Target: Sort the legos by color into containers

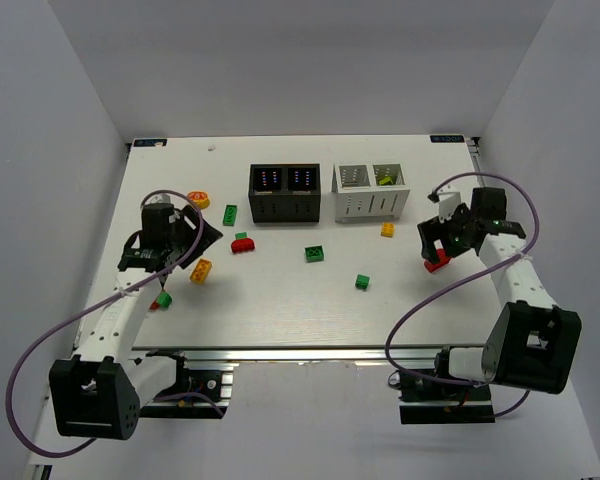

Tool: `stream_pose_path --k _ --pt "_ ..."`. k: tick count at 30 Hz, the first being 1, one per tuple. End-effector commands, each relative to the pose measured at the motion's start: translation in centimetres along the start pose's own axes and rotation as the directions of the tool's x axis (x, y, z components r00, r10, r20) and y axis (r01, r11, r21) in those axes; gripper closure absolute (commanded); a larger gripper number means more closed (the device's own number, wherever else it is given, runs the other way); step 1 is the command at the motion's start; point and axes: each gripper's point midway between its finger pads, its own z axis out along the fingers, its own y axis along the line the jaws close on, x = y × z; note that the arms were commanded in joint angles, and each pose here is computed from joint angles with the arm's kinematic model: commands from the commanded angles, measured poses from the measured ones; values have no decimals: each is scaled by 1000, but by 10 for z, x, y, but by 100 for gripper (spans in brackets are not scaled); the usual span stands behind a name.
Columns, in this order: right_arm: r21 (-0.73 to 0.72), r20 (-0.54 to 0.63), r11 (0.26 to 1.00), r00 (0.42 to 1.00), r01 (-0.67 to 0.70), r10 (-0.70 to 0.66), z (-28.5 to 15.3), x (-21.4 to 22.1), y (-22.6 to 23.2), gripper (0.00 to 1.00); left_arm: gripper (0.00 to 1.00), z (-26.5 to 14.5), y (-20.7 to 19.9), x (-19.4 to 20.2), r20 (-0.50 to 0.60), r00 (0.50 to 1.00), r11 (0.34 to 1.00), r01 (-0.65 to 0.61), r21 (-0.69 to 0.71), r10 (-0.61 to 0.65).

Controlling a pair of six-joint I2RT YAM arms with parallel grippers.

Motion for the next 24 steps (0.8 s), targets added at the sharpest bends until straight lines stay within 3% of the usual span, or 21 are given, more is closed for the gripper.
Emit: stream_pose_path --k 1,11,24 --pt "67 -52 998 999 12 -9 3 25 -6 11 20 -2 -13 1 13 1000 996 22 88 -24" --pt "118 -125 993 992 -5 20 25 41 -27 10 17 -6 -29 16 -27 999 973 30 230 -25" --pt "57 -154 998 988 17 -8 44 51 -34 11 16 -16 -26 26 -19 999 963 49 265 -46"
